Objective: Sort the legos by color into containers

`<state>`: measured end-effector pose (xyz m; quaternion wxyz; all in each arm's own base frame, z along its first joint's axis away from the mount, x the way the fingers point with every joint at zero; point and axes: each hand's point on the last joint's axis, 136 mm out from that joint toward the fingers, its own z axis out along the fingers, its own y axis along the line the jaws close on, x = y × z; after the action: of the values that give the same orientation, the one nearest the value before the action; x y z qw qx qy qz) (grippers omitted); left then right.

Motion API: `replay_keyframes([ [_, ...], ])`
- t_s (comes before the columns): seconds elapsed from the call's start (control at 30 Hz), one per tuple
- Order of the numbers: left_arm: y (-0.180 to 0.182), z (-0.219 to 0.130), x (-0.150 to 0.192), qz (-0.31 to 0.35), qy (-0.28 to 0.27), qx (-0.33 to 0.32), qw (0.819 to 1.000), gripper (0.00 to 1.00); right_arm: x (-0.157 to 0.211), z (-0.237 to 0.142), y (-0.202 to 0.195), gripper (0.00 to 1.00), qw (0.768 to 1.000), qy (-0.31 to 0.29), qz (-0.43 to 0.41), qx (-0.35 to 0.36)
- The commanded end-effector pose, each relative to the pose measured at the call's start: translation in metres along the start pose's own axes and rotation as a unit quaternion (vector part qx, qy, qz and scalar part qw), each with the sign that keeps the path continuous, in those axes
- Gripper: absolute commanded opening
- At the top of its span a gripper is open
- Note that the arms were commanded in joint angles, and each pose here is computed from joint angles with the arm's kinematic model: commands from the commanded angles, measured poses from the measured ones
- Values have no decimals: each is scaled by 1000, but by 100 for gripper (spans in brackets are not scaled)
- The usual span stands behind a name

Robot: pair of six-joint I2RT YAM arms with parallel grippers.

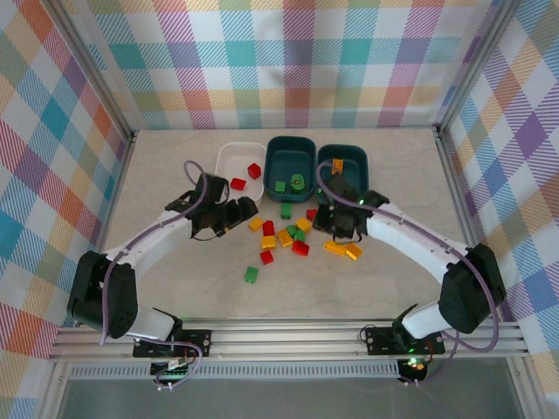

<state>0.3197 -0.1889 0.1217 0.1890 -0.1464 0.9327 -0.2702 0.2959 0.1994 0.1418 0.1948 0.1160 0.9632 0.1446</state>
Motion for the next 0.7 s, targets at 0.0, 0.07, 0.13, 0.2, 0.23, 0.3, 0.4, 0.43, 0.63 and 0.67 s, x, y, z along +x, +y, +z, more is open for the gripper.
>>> replay_keyframes([
  [0.0, -18, 3, 19, 59, 20, -8, 998, 80, -51, 4, -13, 26, 999, -34, -31, 15],
  [0.07, -22, 8, 31, 84, 33, -23, 996, 79, -88, 13, -17, 26, 998, -48, -24, 15],
  [0.13, -21, 14, 41, 100, 45, -37, 993, 78, -115, 27, -25, 26, 998, -50, -20, 25],
  [0.2, -19, 19, 49, 110, 59, -54, 991, 77, -135, 43, -32, 26, 998, -45, -20, 39],
  [0.23, -19, 21, 54, 117, 67, -62, 989, 76, -141, 54, -37, 26, 998, -36, -22, 47],
  [0.3, -17, 24, 61, 130, 80, -79, 985, 75, -149, 69, -41, 27, 998, -24, -29, 58],
  [0.4, -18, 28, 73, 141, 91, -91, 982, 75, -158, 85, -45, 29, 997, -10, -41, 68],
  [0.43, -17, 29, 76, 142, 92, -95, 981, 75, -162, 88, -47, 29, 997, -11, -44, 70],
  [0.63, 0, 39, 87, 117, 108, -148, 976, 75, -178, 87, -44, 57, 997, -14, -50, 63],
  [0.67, 1, 41, 88, 108, 109, -151, 977, 75, -180, 83, -43, 58, 997, -19, -52, 61],
])
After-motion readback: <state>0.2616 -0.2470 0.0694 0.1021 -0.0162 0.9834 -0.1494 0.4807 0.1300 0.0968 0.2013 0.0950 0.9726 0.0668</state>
